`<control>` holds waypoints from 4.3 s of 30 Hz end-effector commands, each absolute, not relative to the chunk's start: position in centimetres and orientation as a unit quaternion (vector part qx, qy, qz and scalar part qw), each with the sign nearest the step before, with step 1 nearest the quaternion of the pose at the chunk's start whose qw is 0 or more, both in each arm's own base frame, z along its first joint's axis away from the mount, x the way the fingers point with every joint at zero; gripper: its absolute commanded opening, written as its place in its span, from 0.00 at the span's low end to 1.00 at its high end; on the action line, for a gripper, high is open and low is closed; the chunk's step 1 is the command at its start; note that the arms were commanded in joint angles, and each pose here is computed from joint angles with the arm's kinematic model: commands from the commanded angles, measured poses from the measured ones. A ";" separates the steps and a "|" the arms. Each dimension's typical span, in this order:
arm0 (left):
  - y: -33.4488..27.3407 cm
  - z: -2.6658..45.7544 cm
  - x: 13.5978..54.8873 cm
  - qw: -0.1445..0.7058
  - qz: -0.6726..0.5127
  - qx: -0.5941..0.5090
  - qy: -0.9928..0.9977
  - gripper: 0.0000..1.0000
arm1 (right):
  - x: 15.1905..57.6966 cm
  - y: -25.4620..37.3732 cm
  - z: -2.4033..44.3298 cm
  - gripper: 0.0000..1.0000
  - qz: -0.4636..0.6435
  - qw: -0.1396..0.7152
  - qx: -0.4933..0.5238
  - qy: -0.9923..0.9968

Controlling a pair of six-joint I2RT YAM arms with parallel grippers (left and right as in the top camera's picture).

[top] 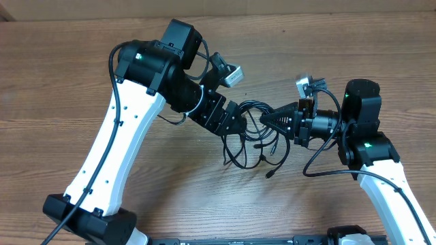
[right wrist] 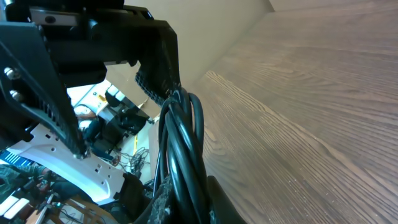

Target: Untangle cables

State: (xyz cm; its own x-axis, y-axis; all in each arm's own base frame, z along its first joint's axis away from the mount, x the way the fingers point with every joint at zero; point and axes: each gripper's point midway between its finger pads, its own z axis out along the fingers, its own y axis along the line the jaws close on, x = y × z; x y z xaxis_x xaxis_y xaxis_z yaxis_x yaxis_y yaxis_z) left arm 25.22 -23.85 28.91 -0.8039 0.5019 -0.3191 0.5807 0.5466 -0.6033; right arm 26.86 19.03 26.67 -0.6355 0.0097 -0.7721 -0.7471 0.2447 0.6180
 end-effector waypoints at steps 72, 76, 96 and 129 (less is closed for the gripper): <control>-24.2 23.3 28.6 0.053 -0.239 0.344 0.906 0.04 | 26.7 19.1 27.3 1.00 0.554 0.347 -0.265 0.709; -24.2 23.5 27.8 0.037 -0.249 0.342 0.905 0.04 | 27.0 19.1 27.2 0.94 0.549 0.351 -0.261 0.713; -27.0 25.6 26.3 0.027 -0.350 0.343 0.871 0.04 | 27.5 18.8 26.7 0.29 0.530 0.364 -0.260 0.720; -19.8 26.3 36.9 0.079 -0.354 -0.007 0.932 0.04 | 27.6 18.8 26.5 0.04 0.527 0.362 -0.255 0.726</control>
